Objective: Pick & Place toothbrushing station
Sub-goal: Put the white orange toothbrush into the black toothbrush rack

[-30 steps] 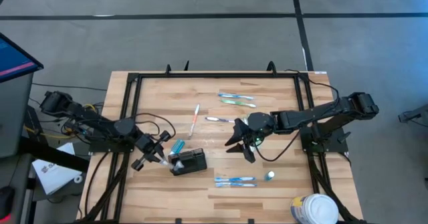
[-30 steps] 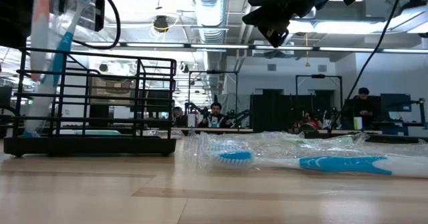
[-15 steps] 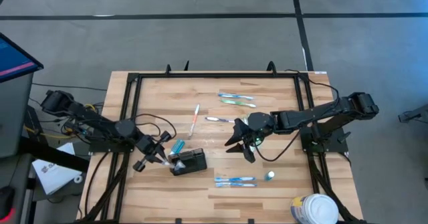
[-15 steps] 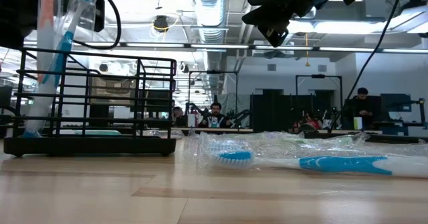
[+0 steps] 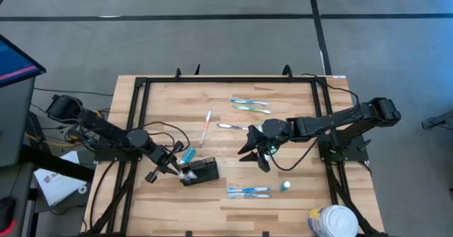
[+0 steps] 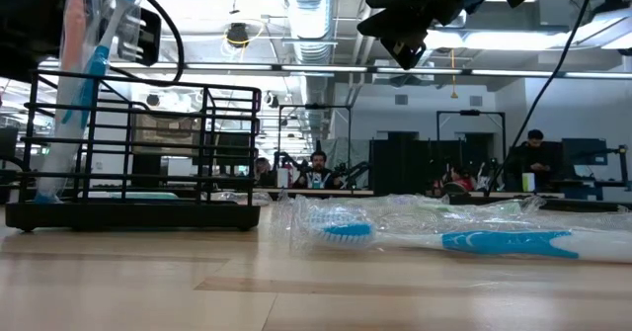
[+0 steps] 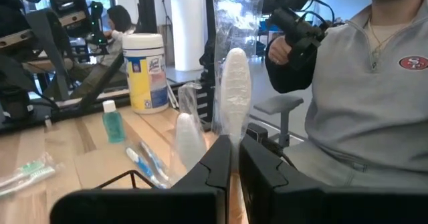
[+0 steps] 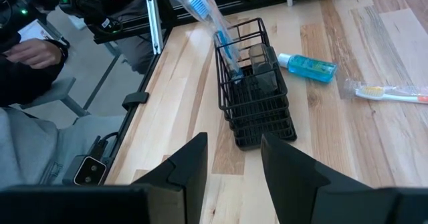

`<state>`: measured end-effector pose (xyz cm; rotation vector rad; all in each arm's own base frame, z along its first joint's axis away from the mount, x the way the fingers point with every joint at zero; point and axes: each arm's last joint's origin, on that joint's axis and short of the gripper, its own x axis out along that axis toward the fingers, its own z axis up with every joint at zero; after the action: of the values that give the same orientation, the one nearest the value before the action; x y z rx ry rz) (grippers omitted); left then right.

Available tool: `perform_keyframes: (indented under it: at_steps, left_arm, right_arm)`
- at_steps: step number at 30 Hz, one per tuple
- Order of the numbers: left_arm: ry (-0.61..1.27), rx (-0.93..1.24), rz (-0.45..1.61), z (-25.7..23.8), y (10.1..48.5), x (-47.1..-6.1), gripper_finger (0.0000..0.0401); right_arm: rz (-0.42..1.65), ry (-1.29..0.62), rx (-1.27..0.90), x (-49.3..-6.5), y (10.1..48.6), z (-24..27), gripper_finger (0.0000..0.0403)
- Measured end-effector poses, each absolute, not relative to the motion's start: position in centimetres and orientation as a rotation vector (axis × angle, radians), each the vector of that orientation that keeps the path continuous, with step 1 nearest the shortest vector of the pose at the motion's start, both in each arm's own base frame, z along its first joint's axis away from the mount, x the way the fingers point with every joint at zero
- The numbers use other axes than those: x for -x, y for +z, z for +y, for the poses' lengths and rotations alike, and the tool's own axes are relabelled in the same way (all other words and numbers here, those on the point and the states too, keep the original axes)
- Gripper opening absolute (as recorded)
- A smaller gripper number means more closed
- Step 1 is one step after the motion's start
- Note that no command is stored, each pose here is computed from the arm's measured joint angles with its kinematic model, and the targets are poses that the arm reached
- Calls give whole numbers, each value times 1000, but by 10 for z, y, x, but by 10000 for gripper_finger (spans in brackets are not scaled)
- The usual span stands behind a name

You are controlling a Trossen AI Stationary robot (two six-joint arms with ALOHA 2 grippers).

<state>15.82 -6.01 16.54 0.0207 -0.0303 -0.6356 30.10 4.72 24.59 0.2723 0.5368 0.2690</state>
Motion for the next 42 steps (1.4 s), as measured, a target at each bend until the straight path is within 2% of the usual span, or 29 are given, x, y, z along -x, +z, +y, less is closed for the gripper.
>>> perform_keyframes:
  at_steps: [42]
  left_arm:
    - [-636, -18, -8, -60, 163, -159, 20]
  right_arm:
    - [537, 269, -272, -301, 246, 47, 131]
